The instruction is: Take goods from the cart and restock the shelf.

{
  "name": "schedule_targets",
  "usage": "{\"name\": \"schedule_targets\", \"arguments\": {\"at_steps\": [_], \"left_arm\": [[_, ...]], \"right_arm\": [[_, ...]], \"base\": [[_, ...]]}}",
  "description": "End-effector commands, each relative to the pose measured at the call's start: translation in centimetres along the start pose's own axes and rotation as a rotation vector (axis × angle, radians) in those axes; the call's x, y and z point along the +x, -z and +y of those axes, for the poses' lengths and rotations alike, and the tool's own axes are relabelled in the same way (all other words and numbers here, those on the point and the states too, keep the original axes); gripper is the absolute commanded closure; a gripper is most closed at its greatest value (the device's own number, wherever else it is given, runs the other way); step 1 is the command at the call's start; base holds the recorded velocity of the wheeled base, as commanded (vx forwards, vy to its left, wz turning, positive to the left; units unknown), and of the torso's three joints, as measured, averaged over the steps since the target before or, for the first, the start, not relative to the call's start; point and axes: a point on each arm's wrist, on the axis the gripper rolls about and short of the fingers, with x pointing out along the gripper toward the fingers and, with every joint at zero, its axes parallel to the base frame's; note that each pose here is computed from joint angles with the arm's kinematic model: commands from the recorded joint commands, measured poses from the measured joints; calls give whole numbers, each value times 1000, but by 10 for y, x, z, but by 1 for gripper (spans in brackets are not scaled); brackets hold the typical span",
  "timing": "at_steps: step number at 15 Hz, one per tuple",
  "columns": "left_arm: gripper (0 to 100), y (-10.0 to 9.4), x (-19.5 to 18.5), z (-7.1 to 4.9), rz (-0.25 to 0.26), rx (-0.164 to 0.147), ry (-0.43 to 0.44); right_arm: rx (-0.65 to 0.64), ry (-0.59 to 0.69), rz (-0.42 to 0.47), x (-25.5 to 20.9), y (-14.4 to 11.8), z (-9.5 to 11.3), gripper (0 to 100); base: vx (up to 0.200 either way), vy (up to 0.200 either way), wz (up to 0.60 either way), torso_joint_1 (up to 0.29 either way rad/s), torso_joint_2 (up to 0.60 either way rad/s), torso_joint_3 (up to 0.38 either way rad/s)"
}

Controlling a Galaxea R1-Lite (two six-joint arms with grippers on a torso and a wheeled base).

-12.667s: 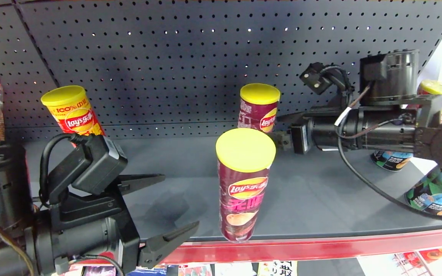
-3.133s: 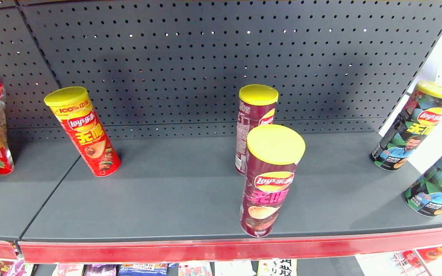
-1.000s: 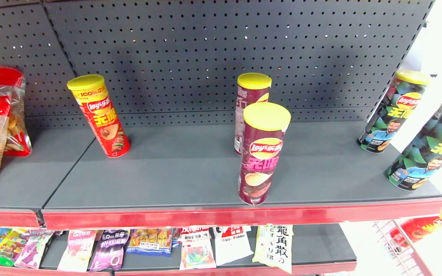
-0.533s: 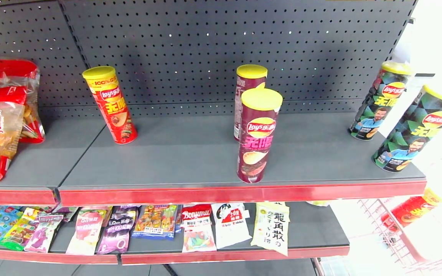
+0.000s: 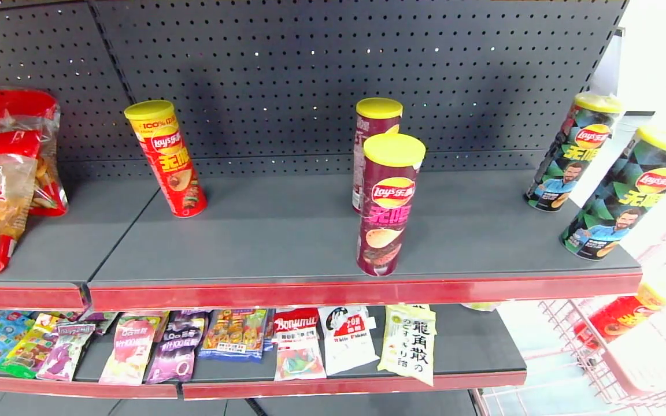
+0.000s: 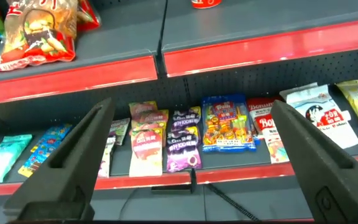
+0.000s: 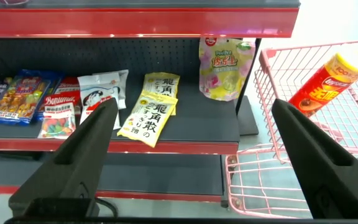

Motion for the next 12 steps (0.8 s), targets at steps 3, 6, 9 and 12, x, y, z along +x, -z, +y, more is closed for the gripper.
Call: {"name": "schedule_targets", "arguments": {"at_steps": [3, 6, 9, 12], "left_arm": [[0, 1, 0, 0, 1, -2, 1], [0, 1, 0, 0, 1, -2, 1], [0, 1, 0, 0, 3, -3, 1], [0, 1, 0, 0, 1, -17, 3]], "right_arm": [[0, -2, 1, 0, 0, 0, 0], [-3, -2, 1, 0, 0, 0, 0], [-1, -2, 1, 0, 0, 0, 0], [-1, -2, 0, 0, 0, 0, 0]], "base": [[0, 0, 0, 0, 0, 0], [0, -200, 0, -1, -1, 7], [0, -200, 0, 15, 2, 1], [0, -200, 0, 1, 2, 2]]}}
